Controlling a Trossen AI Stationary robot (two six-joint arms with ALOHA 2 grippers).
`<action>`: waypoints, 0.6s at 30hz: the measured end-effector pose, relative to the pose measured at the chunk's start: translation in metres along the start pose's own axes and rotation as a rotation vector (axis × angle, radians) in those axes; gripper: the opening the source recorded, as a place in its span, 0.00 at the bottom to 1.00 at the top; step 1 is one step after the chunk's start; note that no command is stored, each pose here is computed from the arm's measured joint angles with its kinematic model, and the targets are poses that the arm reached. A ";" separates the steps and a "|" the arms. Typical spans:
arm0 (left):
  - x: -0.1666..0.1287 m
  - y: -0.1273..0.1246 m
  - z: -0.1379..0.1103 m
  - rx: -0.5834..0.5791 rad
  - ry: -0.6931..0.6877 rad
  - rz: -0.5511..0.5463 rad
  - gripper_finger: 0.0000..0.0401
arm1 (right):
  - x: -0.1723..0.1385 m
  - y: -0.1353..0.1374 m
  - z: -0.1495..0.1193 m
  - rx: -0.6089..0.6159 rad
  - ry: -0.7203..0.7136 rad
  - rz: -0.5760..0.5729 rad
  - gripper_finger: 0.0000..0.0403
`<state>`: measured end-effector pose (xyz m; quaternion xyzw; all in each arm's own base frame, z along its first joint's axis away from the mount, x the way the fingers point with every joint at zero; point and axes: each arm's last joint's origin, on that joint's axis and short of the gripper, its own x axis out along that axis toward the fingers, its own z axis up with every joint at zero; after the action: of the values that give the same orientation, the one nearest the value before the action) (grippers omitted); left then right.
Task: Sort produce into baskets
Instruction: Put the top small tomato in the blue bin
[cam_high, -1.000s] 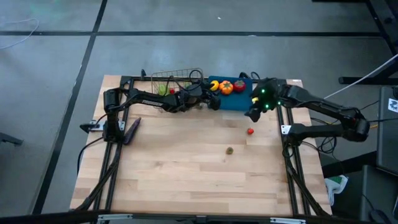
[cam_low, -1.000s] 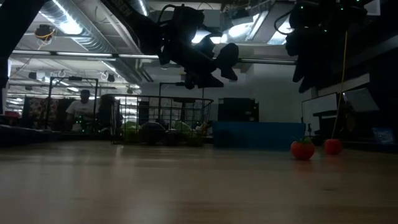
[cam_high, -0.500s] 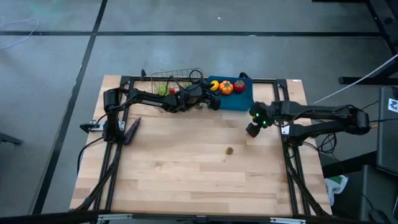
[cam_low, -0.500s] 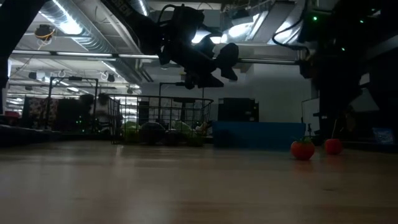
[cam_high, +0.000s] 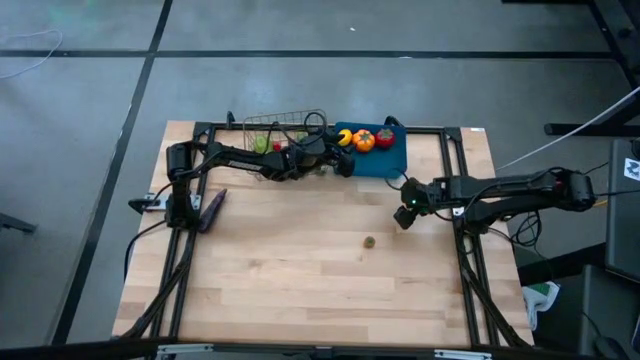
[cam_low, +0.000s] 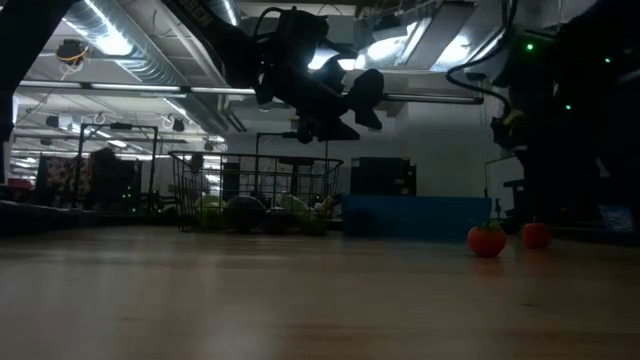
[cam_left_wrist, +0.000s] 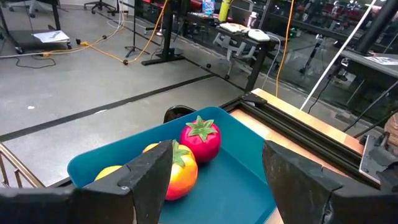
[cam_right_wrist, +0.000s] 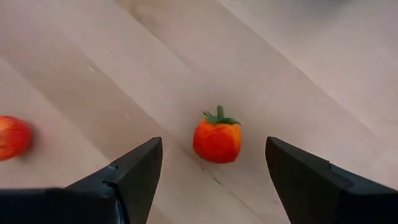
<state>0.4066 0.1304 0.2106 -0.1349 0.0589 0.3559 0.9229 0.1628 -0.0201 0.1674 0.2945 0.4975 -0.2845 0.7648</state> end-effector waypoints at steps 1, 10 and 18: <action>0.000 0.000 0.000 -0.001 0.000 0.000 0.61 | 0.002 -0.001 -0.001 0.001 -0.005 0.004 0.71; 0.000 0.000 0.000 -0.006 0.000 0.000 0.61 | 0.013 -0.006 -0.007 0.006 -0.026 -0.001 0.70; 0.000 0.000 0.000 -0.006 0.000 0.000 0.61 | 0.022 -0.010 -0.013 0.003 -0.015 -0.025 0.52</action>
<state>0.4066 0.1304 0.2106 -0.1377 0.0577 0.3560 0.9225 0.1551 -0.0203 0.1406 0.2872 0.4949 -0.2972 0.7644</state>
